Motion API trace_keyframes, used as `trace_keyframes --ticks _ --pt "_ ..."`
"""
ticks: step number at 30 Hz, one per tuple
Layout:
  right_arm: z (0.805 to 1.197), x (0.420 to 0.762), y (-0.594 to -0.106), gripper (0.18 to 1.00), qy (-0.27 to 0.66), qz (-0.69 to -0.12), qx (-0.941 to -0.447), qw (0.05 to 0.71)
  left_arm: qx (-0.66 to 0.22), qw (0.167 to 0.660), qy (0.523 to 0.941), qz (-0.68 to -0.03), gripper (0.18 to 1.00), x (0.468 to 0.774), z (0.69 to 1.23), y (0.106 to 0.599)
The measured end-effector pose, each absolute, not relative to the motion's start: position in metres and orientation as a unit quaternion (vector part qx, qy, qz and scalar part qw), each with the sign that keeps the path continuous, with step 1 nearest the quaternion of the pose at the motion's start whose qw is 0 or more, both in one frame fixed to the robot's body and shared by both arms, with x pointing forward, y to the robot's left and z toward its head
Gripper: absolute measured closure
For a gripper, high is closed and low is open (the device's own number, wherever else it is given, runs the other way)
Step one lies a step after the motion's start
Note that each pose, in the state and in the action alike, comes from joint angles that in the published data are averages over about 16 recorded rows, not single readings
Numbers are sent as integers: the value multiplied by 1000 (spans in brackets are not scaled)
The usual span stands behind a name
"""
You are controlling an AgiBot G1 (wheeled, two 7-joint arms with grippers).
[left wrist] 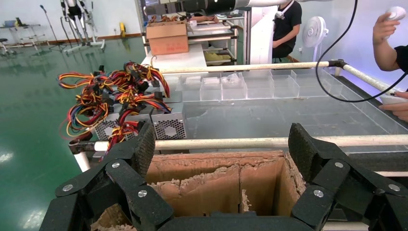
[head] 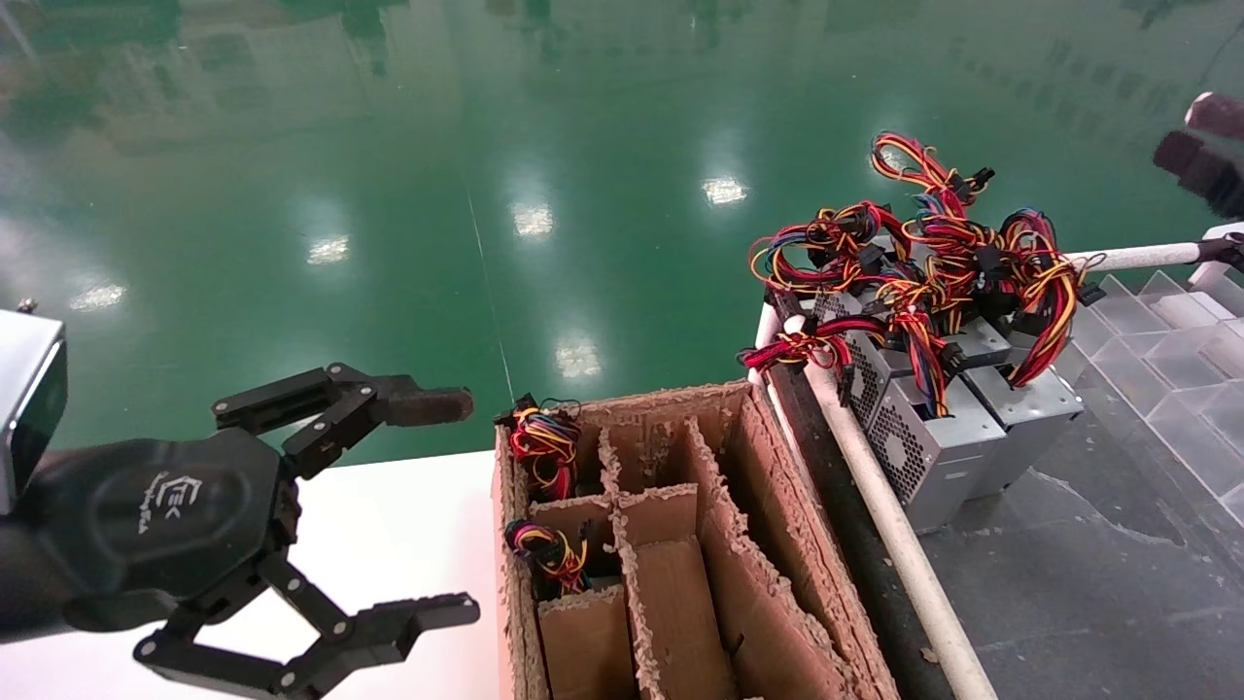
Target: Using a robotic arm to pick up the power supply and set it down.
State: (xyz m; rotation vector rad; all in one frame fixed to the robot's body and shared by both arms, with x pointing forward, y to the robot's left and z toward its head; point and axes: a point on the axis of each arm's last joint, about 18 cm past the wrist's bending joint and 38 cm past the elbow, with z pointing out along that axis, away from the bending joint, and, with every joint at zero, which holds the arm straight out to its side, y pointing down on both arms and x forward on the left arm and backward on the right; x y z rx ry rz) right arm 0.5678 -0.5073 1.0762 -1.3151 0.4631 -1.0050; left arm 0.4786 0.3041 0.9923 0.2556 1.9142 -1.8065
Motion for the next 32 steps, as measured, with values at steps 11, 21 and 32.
trace_keyframes --ticks 11,21,32 --pt "1076 562 -485 289 153 -433 -598 657 94 246 702 -662 183 479 992 304" --pt "1068 558 -453 202 102 -416 -625 653 94 246 702 -662 183 479 992 304" --pt "1058 551 -426 178 62 -395 -644 652 94 246 702 -662 183 479 992 304"
